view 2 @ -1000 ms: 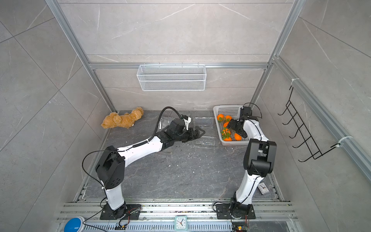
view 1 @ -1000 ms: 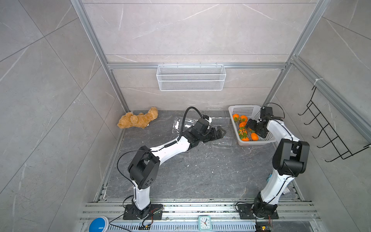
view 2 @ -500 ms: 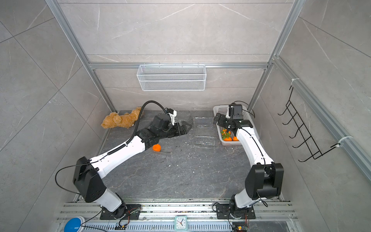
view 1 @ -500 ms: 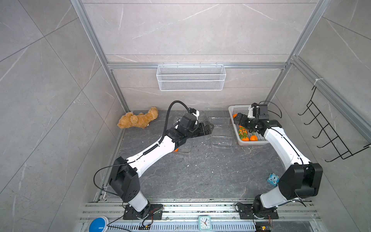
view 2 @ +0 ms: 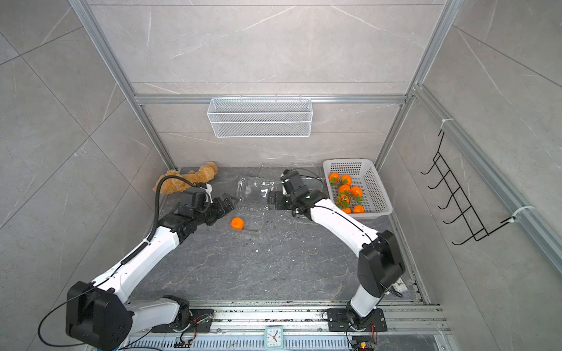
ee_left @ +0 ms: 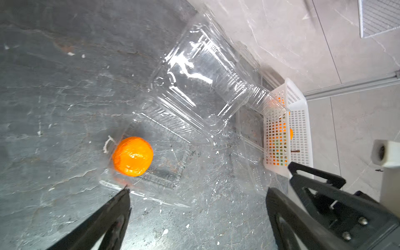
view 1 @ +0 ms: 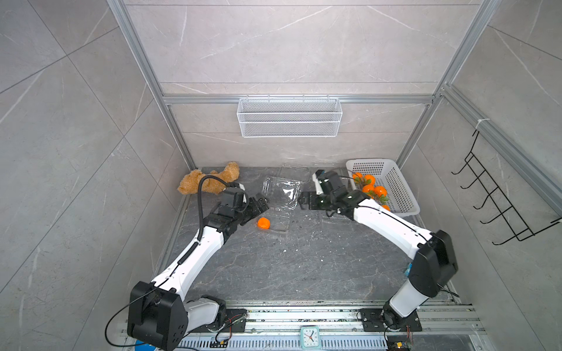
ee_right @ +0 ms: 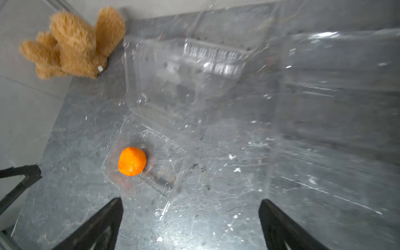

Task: Take oranges out of containers
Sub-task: Pick up the orange from the packing box.

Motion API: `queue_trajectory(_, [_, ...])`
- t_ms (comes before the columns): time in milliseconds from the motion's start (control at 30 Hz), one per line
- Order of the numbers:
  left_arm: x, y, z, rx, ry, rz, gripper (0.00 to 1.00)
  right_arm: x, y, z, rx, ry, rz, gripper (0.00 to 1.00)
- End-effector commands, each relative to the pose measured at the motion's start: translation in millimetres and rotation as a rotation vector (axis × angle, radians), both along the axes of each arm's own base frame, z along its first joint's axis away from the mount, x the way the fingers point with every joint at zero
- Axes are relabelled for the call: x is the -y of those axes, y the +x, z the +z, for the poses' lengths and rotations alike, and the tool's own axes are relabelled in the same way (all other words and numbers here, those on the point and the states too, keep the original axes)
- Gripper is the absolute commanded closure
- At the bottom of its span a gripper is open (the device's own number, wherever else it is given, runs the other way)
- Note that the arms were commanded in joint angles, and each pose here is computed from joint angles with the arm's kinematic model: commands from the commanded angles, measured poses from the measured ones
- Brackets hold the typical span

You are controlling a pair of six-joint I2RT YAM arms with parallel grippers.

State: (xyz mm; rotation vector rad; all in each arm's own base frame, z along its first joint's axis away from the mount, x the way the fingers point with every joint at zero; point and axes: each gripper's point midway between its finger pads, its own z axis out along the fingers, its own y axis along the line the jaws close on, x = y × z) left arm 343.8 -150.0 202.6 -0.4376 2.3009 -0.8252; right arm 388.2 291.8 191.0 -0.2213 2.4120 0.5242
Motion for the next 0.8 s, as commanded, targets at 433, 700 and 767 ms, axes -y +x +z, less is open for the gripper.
queue_trajectory(433, [-53.9,-34.2,-47.5,-0.154,-0.383,0.117,0.0,-158.3,-19.8,-91.9,-0.201,0.009,0.171,0.18])
queue_trajectory(700, [-54.0,-36.1,-51.4,-0.165,-0.393,0.11,0.0,-167.8,-11.4,-125.0,-0.243,-0.051,0.174,0.28])
queue_trajectory(767, [-54.0,-35.6,-52.8,-0.169,-0.39,0.109,0.0,-168.1,-11.6,-131.9,-0.254,-0.062,0.175,0.29])
